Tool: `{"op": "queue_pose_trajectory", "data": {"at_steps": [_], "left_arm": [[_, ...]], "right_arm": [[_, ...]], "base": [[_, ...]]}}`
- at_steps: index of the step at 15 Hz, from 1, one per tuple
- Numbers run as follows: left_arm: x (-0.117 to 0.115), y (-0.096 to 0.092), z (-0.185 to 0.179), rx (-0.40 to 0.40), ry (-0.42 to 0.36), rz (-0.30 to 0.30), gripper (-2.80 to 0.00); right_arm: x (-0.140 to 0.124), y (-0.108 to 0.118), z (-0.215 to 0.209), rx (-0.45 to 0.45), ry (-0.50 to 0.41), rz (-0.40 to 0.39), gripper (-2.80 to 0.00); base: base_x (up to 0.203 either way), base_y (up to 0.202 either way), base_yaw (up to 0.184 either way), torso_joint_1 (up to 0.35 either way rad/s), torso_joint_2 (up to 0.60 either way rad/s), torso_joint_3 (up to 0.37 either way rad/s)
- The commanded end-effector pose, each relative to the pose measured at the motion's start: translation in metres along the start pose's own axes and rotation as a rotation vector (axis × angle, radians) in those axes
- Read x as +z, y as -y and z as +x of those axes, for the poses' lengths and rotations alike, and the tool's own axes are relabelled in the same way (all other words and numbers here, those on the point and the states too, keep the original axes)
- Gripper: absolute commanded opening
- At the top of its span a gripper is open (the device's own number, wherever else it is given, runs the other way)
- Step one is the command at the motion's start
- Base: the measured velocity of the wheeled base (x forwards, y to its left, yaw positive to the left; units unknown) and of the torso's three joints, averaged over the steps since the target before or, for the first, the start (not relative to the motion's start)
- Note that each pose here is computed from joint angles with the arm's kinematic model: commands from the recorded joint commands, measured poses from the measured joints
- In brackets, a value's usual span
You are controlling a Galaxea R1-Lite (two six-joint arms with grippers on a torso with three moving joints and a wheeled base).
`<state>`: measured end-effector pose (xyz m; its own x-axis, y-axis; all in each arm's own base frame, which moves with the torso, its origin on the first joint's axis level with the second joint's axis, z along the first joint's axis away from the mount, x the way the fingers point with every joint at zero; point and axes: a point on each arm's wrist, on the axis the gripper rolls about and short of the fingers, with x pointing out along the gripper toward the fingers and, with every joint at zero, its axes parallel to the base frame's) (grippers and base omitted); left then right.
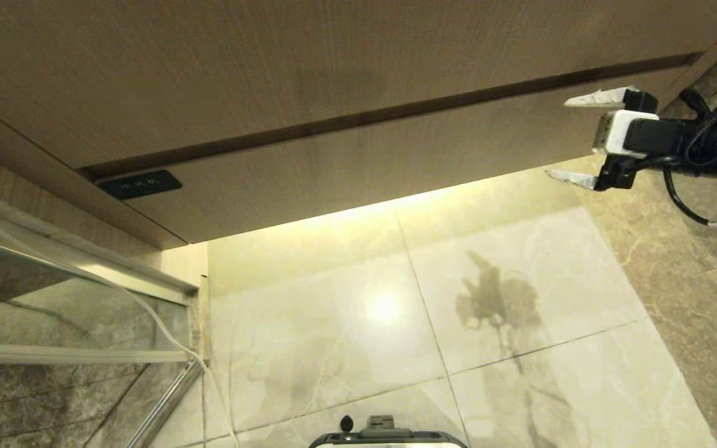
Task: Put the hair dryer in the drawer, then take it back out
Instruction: Pull open the drawer
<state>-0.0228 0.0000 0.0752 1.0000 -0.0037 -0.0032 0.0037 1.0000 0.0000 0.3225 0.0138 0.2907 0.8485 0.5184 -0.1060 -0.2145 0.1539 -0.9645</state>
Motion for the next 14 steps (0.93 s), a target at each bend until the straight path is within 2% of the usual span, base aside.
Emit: {"op": "queue_pose_trajectory", "data": {"at_steps": [1,2,3,4,6,11,14], "left_arm": [[0.0,0.0,0.0,0.001,-0.001,0.0,-2.8],[0.0,0.0,0.0,0.0,-0.001,0.0,-2.8],[0.0,0.0,0.0,0.001,-0.001,0.0,-2.8],[0.0,0.0,0.0,-0.001,-0.001,0.0,-2.8],[0.0,0.0,0.0,0.001,-0.001,0.0,-2.8],[0.0,0.0,0.0,0.0,-0.001,0.0,-2.8],[0.0,0.0,0.0,0.001,0.0,0.0,-2.8]], "right_arm": [[0.013,0.005,0.001,-0.016,0.021,0.064,0.0],[0.02,0.007,0.0,-0.029,0.021,0.126,0.0],[0.029,0.011,-0.003,-0.057,-0.017,0.194,0.0],[0.037,0.012,-0.005,-0.073,-0.046,0.231,0.0],[0.043,0.008,-0.004,-0.042,-0.071,0.281,0.0],[0.056,-0.002,0.014,0.018,-0.004,0.281,0.0],[0.056,-0.008,0.024,0.063,0.078,0.217,0.0]], "base": [[0.0,0.0,0.0,0.0,0.0,0.0],[0.0,0.0,0.0,0.0,0.0,0.0],[0.0,0.0,0.0,0.0,0.0,0.0],[0.0,0.0,0.0,0.0,0.0,0.0],[0.0,0.0,0.0,0.0,0.0,0.0],[0.0,0.0,0.0,0.0,0.0,0.0],[0.0,0.0,0.0,0.0,0.0,0.0]]}}
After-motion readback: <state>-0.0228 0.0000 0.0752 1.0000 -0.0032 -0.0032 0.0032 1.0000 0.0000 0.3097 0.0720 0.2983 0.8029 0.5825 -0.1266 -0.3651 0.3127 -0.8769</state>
